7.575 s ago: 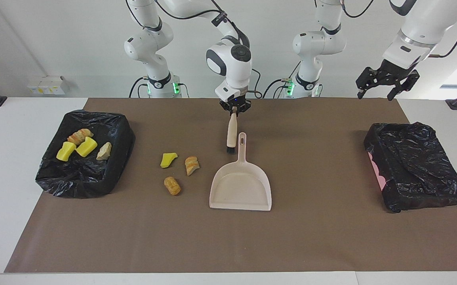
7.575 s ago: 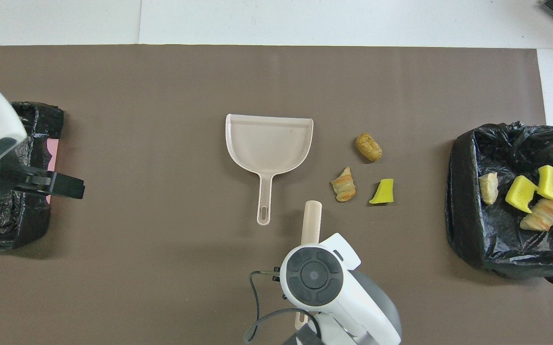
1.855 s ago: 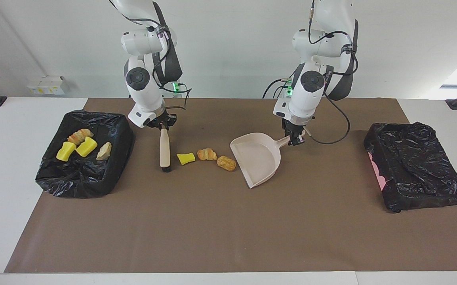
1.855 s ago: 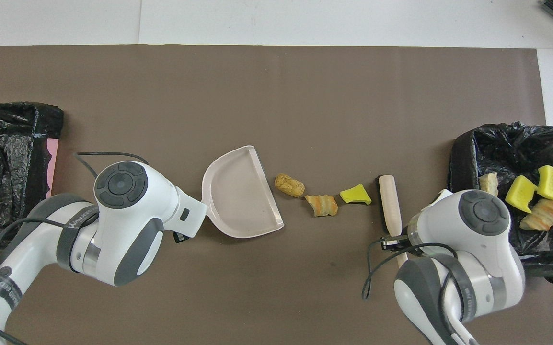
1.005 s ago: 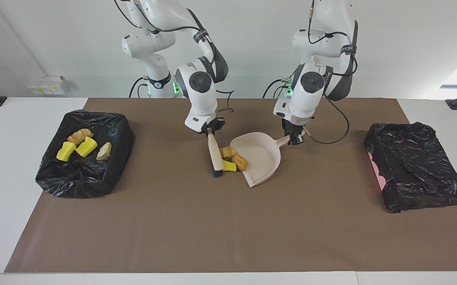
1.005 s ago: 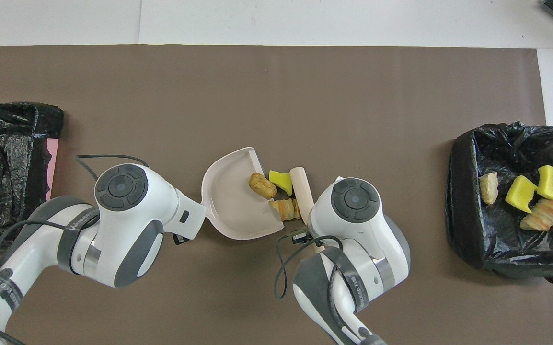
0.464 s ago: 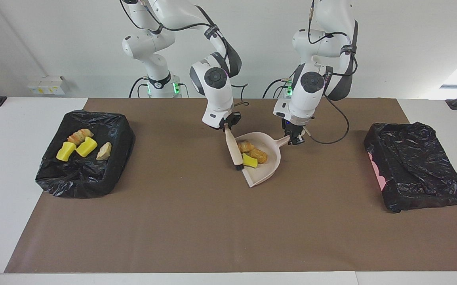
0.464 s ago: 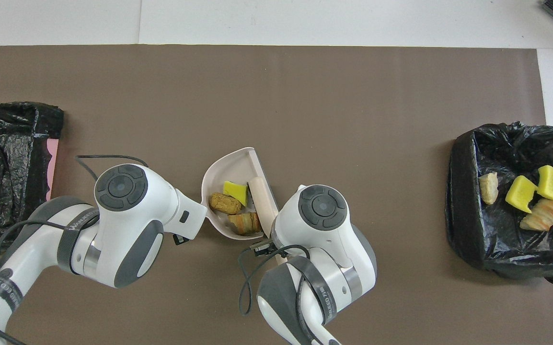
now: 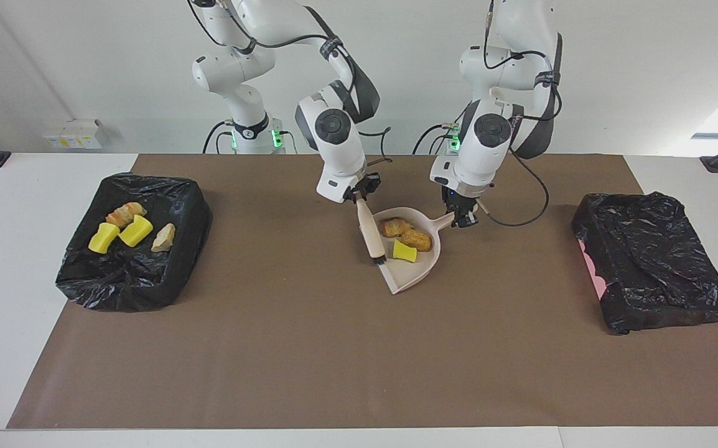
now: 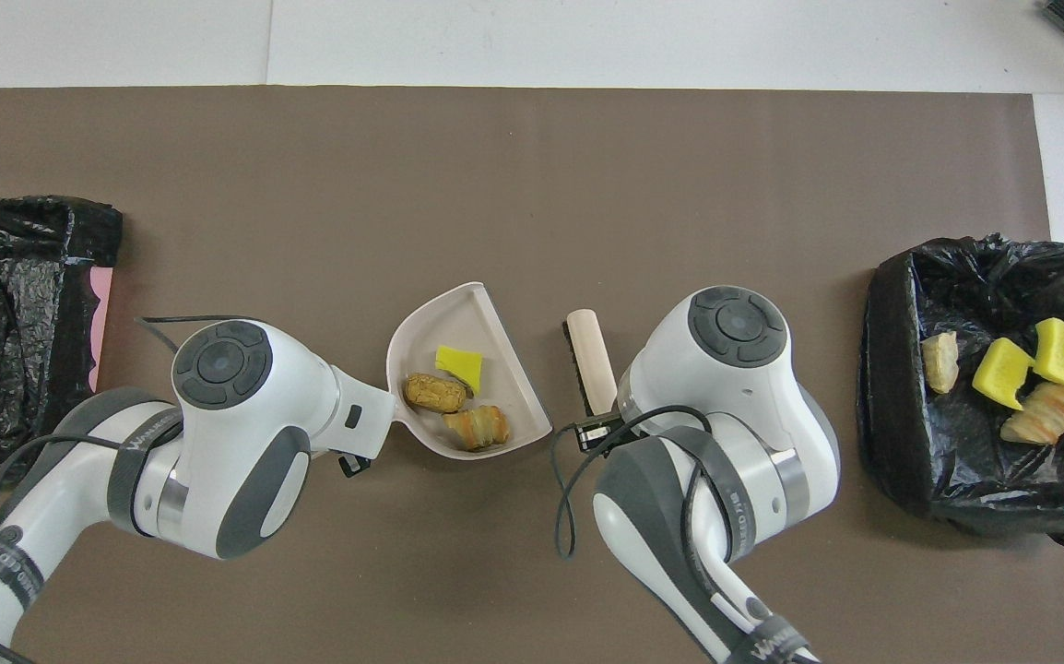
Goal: Sweep and dump trash in bin
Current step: 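Lift the dustpan with the left gripper while the right gripper withdraws the brush, then carry the dustpan to the nearby black bin with the left gripper and tip it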
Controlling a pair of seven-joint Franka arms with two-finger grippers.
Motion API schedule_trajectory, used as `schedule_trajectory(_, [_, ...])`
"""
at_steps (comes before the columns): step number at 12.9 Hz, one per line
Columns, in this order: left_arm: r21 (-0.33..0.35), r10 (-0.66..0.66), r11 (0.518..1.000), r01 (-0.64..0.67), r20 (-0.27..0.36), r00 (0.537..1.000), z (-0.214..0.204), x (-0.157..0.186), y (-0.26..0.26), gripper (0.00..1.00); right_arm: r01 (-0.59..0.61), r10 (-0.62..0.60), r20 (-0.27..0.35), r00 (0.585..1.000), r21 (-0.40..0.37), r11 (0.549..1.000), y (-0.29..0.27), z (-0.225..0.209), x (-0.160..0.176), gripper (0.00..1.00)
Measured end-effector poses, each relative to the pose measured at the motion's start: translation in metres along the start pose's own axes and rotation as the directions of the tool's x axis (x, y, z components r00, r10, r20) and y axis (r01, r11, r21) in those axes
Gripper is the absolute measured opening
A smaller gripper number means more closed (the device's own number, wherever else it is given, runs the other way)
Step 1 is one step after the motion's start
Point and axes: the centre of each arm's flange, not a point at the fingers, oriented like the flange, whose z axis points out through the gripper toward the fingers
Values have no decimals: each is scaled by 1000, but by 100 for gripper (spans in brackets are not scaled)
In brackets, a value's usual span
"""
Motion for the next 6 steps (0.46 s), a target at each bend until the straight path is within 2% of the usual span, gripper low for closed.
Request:
schedule_trajectory(3, [5, -172, 985, 172, -11, 985, -4, 0, -1, 31, -26, 25, -16, 1000, -33, 999, -2, -15, -9, 26])
schedule_trajectory(6, [19, -292, 956, 294, -56, 955, -25, -10, -23, 31, -107, 104, -45, 994, -73, 992, -37, -27, -29, 26])
